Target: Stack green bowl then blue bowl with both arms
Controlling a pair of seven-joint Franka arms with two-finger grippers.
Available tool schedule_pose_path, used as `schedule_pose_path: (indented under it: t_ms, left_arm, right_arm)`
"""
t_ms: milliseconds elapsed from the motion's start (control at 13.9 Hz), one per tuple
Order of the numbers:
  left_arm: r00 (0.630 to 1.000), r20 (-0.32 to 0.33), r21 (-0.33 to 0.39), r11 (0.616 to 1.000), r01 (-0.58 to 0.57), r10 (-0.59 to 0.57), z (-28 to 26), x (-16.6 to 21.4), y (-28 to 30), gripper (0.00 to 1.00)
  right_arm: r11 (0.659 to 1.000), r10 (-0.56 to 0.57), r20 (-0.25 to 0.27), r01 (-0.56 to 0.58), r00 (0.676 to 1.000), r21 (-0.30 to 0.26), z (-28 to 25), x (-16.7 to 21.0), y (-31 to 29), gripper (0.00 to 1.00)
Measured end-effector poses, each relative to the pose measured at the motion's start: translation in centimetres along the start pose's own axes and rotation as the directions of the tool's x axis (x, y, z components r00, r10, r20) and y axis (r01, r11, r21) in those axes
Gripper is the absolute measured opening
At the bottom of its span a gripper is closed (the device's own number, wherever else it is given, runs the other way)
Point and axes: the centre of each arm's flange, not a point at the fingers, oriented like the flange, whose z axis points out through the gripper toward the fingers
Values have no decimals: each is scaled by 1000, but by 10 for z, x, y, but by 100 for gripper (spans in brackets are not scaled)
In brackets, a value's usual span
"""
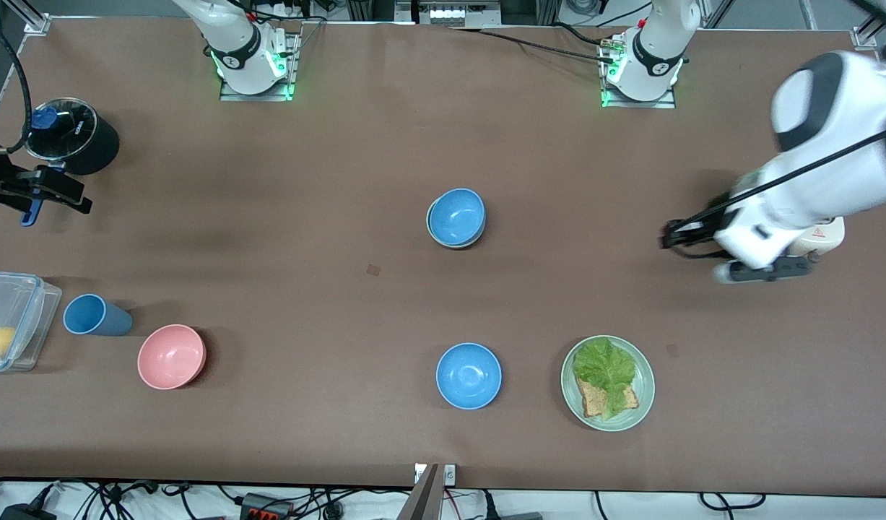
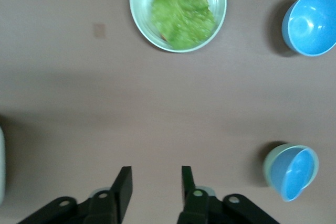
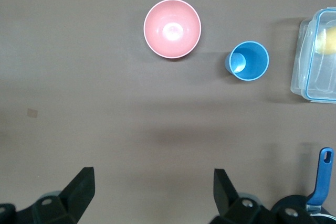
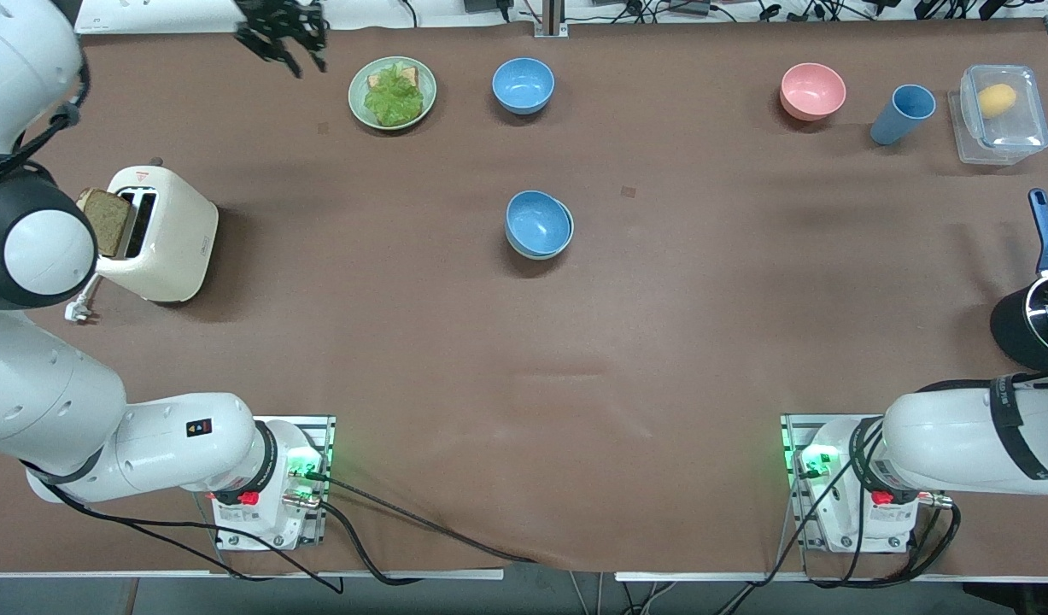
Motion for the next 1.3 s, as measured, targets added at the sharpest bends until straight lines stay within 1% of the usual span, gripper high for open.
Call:
schedule_pose_path:
  t_ms: [144, 288, 361, 433, 577, 649, 865, 1082, 1226, 1298]
  left_arm:
    - [997, -3, 16, 997, -79, 79, -21, -8, -28, 66]
    - [993, -5, 40, 993, -114, 114, -36, -17, -33, 87]
    - [993, -11, 49, 992, -119, 120, -42, -20, -33, 96]
    - [992, -16, 54, 991, -121, 122, -47, -23, -34, 100]
    - [993, -31, 66, 992, -112, 114, -58, -30, -39, 100]
    - [993, -41, 85, 991, -105, 108, -64, -33, -44, 100]
    - [992, -65, 187, 978, -97, 111, -82, -47, -55, 100]
    - [990, -79, 207, 973, -99, 118, -91, -59, -52, 100]
    - [989, -79, 208, 973, -102, 121, -92, -62, -49, 100]
    - [990, -74, 198, 975, -104, 121, -89, -62, -48, 100]
  right_arm:
    - [1000, 0, -1, 0, 1000, 0, -1, -1, 0, 100]
    - [1000, -1, -4, 1, 1000, -1, 0, 0, -1, 100]
    - [1000, -1, -4, 1, 1000, -2, 1, 0, 0, 100]
    - [1000, -1, -1, 1, 1000, -3, 4, 0, 0, 100]
    - [1000, -1, 0, 1, 1000, -5, 6, 0, 0, 100]
    - [1000, -1, 0, 1, 1000, -5, 7, 0, 0, 100]
    - [1000, -2, -1, 2, 1000, -6, 6, 0, -1, 100]
    - [1000, -3, -1, 3, 1000, -6, 6, 0, -1, 100]
    - [1000, -3, -1, 3, 1000, -6, 6, 0, -1, 100]
    - [1000, -3, -1, 3, 1000, -6, 6, 0, -1, 100]
